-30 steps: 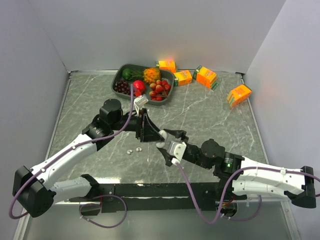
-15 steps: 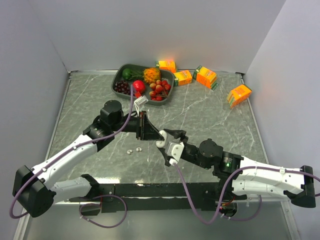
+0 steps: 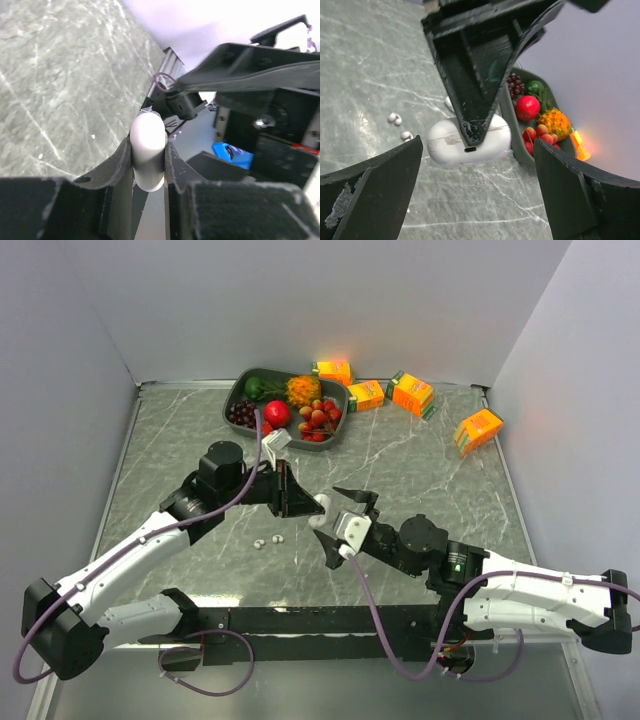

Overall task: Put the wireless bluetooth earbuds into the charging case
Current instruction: Place the charging case at the center of the board.

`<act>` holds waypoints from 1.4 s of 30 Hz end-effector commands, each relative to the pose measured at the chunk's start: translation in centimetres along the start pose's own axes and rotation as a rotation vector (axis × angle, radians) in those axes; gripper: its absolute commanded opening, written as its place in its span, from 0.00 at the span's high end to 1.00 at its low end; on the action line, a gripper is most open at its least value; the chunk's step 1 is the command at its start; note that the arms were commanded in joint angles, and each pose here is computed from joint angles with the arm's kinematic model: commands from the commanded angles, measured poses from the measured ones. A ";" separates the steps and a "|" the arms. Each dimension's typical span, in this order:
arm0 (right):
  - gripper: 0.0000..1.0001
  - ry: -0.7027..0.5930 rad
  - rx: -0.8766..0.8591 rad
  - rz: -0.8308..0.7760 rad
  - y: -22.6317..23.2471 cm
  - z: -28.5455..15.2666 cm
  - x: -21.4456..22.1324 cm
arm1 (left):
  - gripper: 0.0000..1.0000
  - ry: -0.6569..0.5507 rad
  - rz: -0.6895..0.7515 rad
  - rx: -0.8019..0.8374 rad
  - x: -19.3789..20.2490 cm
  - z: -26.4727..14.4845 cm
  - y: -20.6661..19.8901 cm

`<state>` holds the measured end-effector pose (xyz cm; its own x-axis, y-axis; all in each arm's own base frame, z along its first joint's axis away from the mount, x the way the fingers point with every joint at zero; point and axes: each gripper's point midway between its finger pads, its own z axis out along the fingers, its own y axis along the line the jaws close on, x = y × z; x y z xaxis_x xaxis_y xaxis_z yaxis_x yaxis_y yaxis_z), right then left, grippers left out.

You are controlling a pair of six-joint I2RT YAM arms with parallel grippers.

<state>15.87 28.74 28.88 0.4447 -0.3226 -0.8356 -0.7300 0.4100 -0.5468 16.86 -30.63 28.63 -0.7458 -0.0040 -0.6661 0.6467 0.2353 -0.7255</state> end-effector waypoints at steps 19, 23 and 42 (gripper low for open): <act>0.00 0.268 0.394 0.619 -5.4 0.2 -0.7 | 0.99 -0.195 -0.431 -1.349 -1.0 -8.3 18.4; 0.01 0.162 0.460 0.732 -6.9 -2.2 -1.4 | 0.99 -0.066 -0.386 -1.594 1.2 -10.2 21.5; 0.01 0.250 0.580 0.762 -7.1 -7.2 3.1 | 0.99 0.139 -0.208 -1.910 5.1 -5.0 25.7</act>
<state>18.65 19.43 30.06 -0.2171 0.0086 -0.9761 -0.4016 0.9106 0.0974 28.49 -19.40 8.12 -0.8378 -0.1496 -0.5250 -0.3787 0.8520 0.3615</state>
